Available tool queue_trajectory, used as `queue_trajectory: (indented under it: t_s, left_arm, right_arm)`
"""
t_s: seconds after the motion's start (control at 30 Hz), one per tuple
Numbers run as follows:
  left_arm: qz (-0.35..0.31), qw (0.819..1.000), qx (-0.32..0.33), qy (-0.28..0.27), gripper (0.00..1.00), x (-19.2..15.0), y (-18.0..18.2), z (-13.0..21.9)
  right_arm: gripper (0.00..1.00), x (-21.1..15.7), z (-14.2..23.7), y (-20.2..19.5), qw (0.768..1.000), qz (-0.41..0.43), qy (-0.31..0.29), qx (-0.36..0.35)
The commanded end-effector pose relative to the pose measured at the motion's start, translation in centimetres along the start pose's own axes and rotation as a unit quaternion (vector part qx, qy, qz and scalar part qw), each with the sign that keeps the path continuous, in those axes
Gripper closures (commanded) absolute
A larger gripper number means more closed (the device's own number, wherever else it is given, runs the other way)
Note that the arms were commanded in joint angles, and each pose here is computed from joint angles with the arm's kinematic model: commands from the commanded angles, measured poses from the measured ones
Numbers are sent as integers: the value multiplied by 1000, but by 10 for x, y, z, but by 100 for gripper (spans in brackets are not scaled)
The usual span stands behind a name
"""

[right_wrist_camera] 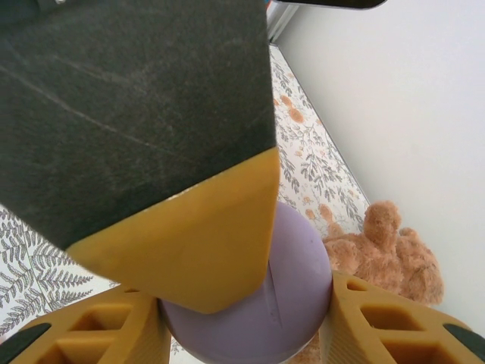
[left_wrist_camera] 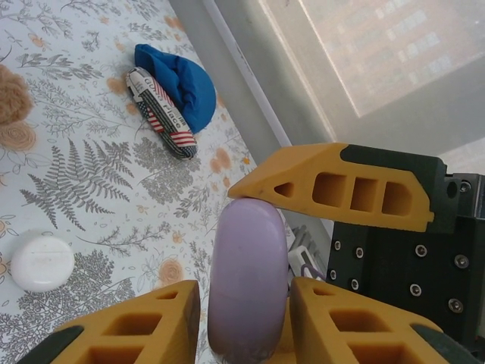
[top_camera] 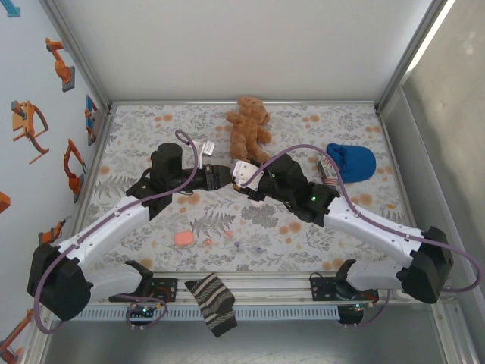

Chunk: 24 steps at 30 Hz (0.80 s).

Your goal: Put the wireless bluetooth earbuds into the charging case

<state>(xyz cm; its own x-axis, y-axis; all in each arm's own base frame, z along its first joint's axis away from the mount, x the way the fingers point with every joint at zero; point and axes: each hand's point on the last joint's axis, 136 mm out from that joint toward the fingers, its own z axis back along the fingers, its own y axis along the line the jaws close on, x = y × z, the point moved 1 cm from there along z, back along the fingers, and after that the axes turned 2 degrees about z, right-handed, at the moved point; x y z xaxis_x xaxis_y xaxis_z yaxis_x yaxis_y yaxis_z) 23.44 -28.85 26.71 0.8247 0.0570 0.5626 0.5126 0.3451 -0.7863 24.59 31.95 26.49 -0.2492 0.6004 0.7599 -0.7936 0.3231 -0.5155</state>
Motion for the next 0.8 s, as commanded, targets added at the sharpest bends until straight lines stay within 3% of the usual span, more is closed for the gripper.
queue_trajectory:
  t_s: [0.0,0.77]
  left_arm:
    - [-19,1000,-23,3,67,6,-16,0]
    - [-19,999,-22,13,69,0,-14,-3]
  right_arm:
    - [57,23,10,-15,999,-6,-34,-26]
    - [57,20,9,-19,999,-14,-26,-38]
